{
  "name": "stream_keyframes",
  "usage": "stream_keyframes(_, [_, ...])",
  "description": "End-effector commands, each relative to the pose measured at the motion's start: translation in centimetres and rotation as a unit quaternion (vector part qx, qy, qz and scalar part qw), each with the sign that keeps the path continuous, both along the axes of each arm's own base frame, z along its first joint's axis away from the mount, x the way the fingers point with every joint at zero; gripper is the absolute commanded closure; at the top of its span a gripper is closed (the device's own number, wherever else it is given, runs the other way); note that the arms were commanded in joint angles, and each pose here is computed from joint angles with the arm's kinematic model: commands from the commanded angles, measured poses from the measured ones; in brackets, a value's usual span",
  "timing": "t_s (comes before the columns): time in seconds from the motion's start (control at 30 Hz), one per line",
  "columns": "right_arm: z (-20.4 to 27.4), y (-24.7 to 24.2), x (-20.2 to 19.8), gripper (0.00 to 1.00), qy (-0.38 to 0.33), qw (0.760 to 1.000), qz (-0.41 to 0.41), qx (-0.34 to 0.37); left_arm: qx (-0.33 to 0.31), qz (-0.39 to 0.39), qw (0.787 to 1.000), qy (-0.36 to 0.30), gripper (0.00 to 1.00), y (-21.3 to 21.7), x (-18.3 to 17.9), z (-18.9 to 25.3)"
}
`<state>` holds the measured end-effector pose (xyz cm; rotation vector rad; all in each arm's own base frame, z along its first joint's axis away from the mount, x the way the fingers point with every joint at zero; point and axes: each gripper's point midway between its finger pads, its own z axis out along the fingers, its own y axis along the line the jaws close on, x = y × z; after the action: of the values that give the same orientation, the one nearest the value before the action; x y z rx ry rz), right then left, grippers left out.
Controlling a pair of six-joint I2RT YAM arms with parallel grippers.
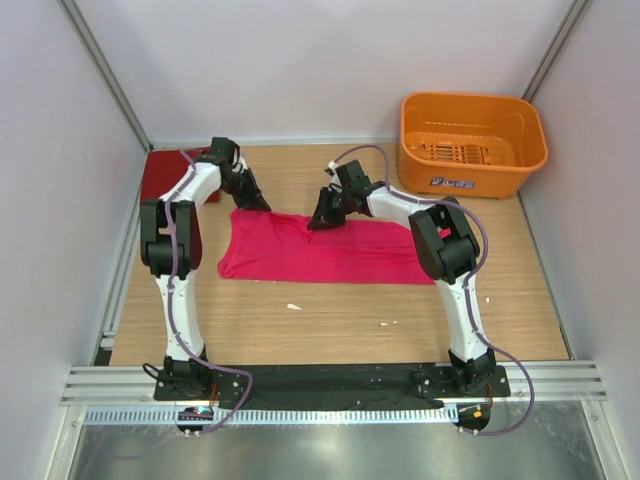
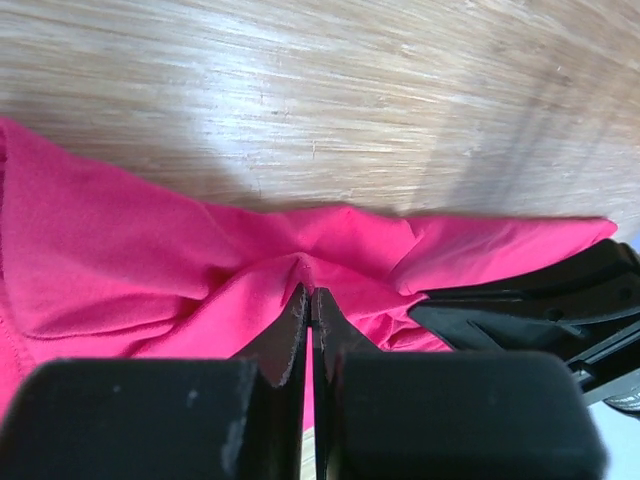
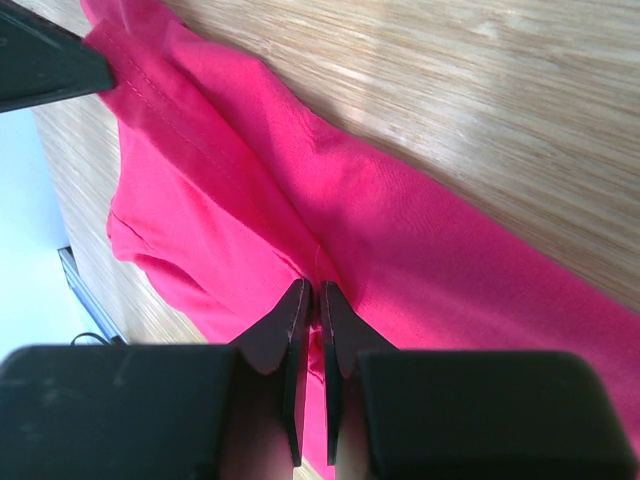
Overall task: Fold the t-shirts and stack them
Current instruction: Fold the tshirt
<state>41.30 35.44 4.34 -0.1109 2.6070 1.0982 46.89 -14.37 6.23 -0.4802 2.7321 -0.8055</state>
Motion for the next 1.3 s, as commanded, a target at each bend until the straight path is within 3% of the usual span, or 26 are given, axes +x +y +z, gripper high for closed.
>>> stream_keyframes(0.0, [2.1, 0.4, 0.8, 0.87, -0.032, 0.999, 0.010, 0.001, 0.012, -0.011, 1.000, -0.013, 1.00, 0.3, -0.2, 2.1])
stream_keyframes(0.33, [3.1, -1.0, 0.1, 0.87, -0.058, 0.997, 0.029, -0.034, 0.011, -0.011, 1.000, -0.003, 1.00, 0.9, -7.0, 5.3])
stream_keyframes(0.73, [3.4, -1.3, -2.0, 0.87, -0.051, 0.997, 0.044, -0.024, 0.011, 0.014, 0.999, 0.033, 1.00, 1.4, -15.2, 4.5])
stream_keyframes(1.03, [3.0, -2.2, -3.7, 0.84, -0.054, 0.996, 0.050, -0.053, 0.007, 0.021, 0.998, 0.055, 1.00, 1.3, -16.9, 2.2])
stream_keyframes(1.27, [3.5, -2.8, -2.6, 0.80, -0.080, 0.992, 0.050, -0.080, 0.004, 0.026, 0.999, 0.046, 1.00, 1.3, -16.4, 2.1])
